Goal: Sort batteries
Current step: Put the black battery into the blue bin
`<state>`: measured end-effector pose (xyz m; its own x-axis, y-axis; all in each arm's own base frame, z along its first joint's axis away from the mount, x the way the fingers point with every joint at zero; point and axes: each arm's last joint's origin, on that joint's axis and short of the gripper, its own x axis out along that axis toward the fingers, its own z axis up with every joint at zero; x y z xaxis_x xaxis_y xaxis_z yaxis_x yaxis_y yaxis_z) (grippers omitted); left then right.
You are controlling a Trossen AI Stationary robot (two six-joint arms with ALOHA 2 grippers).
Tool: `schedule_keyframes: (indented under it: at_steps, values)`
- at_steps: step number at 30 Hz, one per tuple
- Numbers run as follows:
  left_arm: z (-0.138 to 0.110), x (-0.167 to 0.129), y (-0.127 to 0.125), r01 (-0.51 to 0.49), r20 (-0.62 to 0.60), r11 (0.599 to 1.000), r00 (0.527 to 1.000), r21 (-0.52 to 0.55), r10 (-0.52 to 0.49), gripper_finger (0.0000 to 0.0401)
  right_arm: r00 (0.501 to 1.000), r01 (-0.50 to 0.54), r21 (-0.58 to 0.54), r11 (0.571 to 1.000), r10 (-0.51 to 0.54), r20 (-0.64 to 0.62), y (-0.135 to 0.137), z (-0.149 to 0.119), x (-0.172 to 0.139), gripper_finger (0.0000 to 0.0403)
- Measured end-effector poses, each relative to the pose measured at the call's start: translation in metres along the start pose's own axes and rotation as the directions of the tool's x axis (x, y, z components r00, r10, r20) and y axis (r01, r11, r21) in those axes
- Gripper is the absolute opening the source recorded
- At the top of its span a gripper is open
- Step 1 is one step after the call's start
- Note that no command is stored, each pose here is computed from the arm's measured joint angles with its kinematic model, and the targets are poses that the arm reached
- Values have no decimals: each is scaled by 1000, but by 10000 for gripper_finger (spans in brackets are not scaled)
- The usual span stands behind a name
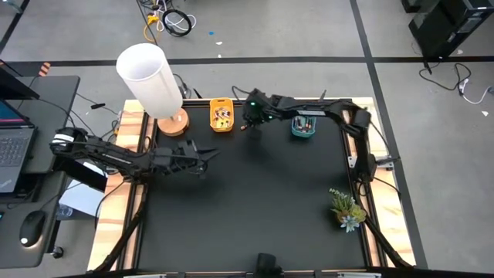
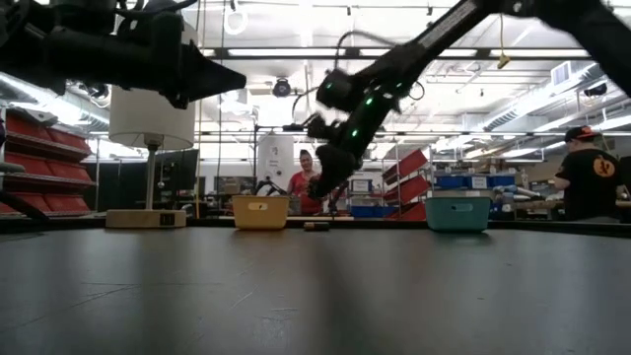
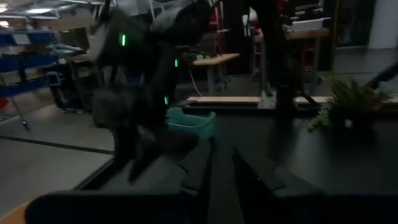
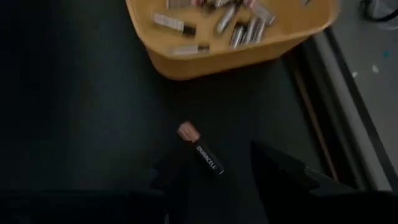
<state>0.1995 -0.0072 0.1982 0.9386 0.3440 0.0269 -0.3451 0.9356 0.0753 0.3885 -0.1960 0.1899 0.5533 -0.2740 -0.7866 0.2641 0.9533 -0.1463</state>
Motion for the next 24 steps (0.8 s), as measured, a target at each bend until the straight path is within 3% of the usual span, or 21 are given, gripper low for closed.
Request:
schedule_keyframes:
  at_steps: [7, 19, 24]
  values:
    - [1, 1, 2, -16, 11, 1000, 1000, 5, 16, 69, 991, -114, -37, 993, 111, -80, -9, 8, 32, 170]
    - [5, 1, 4, -27, 45, 1000, 999, 10, 27, 69, 978, -103, -102, 989, 82, -192, -12, -5, 33, 168]
    - [8, 1, 4, -34, 72, 999, 997, 5, 34, 69, 977, -83, -170, 982, 47, -210, 3, -2, 33, 168]
